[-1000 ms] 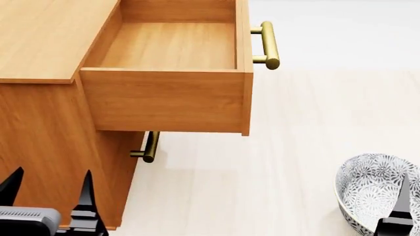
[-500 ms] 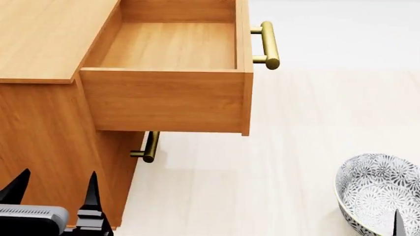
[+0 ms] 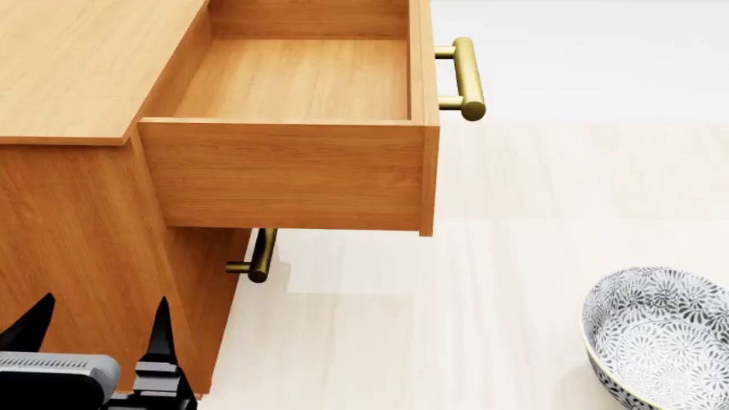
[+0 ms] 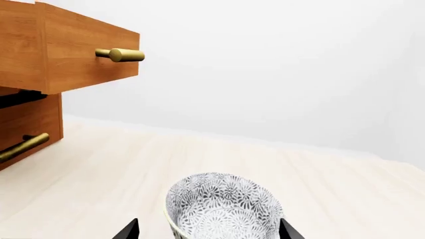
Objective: Put the ketchup in the top drawer of the cabinet.
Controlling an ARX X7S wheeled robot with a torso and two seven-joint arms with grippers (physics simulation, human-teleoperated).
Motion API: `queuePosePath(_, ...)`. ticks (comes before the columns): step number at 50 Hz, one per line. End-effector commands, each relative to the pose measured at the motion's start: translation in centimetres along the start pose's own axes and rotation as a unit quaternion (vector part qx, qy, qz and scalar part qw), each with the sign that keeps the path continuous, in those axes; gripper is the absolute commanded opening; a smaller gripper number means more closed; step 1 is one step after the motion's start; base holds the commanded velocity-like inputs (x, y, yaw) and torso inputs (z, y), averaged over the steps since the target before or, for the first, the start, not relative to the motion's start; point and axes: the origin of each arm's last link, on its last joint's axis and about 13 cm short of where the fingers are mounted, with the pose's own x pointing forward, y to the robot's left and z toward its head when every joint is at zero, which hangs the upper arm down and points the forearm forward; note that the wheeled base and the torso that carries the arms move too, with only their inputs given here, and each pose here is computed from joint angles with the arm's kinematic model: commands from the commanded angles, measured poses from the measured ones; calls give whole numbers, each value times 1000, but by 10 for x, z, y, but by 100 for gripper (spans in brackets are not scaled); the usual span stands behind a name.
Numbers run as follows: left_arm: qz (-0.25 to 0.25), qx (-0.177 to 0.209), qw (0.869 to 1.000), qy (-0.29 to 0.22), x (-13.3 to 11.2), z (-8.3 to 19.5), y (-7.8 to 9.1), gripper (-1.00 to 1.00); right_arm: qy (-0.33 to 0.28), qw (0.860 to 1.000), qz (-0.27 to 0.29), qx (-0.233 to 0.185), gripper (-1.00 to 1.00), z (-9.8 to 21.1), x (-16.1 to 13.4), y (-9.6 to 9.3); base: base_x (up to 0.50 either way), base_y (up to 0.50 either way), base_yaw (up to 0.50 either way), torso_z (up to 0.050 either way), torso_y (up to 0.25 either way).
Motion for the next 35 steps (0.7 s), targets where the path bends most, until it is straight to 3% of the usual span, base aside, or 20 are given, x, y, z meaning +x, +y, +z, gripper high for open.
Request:
queuePosePath(1,0,-1,1000,2,1,-2,0,100,3,1000,-19,7,100,-3,-22,0,0,0,0,0,0)
queuePosePath(35,3,-1,1000,3,2,-2,1,100,20,997,-65,37,100,-45,-43,-3,0,0,0,0,0)
